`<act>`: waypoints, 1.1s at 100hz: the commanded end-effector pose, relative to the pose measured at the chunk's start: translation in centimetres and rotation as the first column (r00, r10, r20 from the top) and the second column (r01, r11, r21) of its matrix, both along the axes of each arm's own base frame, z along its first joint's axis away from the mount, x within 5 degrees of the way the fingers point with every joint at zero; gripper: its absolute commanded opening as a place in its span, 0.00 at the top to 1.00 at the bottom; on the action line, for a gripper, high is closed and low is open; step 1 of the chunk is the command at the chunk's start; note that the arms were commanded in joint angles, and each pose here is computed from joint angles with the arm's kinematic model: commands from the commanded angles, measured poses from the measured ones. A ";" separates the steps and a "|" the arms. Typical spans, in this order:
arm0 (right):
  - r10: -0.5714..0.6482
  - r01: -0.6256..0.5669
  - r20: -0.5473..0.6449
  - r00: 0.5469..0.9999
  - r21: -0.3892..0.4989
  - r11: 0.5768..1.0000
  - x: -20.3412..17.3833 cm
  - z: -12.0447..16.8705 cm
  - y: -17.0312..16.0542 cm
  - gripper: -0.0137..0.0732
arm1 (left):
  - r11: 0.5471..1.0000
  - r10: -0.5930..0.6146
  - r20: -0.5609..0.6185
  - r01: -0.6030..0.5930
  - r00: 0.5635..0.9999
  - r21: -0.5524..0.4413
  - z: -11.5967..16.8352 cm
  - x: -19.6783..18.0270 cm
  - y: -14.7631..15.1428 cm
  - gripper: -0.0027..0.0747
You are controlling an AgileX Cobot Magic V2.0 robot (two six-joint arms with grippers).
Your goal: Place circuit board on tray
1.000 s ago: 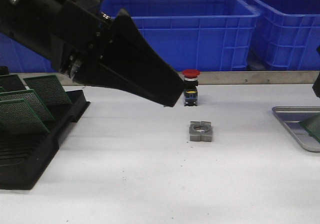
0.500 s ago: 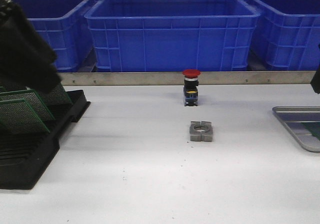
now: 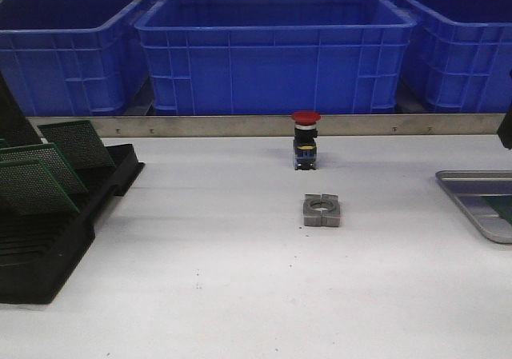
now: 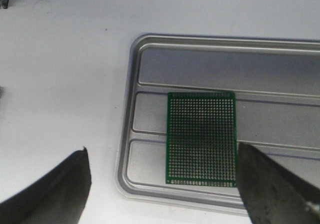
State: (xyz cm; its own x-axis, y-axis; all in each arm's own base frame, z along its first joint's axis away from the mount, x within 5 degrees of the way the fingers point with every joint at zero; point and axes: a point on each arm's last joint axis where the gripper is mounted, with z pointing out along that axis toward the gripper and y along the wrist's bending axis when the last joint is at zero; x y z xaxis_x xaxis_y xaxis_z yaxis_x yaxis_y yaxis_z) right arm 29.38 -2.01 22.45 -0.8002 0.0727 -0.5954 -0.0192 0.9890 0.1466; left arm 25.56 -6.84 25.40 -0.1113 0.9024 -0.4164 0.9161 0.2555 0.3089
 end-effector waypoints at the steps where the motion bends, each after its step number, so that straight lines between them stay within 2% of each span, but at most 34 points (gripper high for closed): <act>1: -0.019 0.022 0.102 0.995 -0.024 0.999 0.3 2.2 -0.4 0.14 | 0.999 0.030 0.074 -0.028 0.997 -0.020 1.2 0.8 0.0 0.23; 31: -0.019 0.022 0.102 0.995 -0.024 0.999 0.3 2.2 -0.4 0.14 | 1.000 0.028 0.002 -0.028 1.000 0.002 -1.1 1.9 -0.1 0.23; 47: -0.019 0.022 0.102 0.995 -0.024 0.999 0.3 2.2 -0.4 0.14 | 0.999 0.050 0.035 -0.051 0.998 0.006 -1.5 2.6 0.0 0.25; 57: -0.018 0.020 0.100 0.995 -0.023 1.000 0.3 2.2 -0.4 0.14 | 0.998 0.061 0.059 -0.061 0.996 0.006 -1.4 2.9 0.0 0.40; 79: -0.015 0.017 0.094 0.996 -0.021 1.000 0.3 2.1 -0.4 0.14 | 0.998 0.055 0.046 -0.056 0.997 0.006 -1.5 2.7 0.0 0.99; 110: -0.011 0.014 0.102 0.995 -0.026 1.000 0.2 2.3 -0.4 0.14 | 1.000 0.030 0.037 -0.030 0.999 0.001 -0.9 2.4 -0.4 0.99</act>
State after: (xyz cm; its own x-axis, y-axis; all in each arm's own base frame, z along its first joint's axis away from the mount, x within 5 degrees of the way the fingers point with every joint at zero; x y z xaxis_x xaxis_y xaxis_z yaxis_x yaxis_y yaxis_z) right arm 29.38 -2.01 22.45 -0.8002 0.0724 -0.5954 -0.0194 0.9891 0.1463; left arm 28.15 -6.80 22.40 -0.1267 0.9196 -0.3720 0.9090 0.2577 0.3276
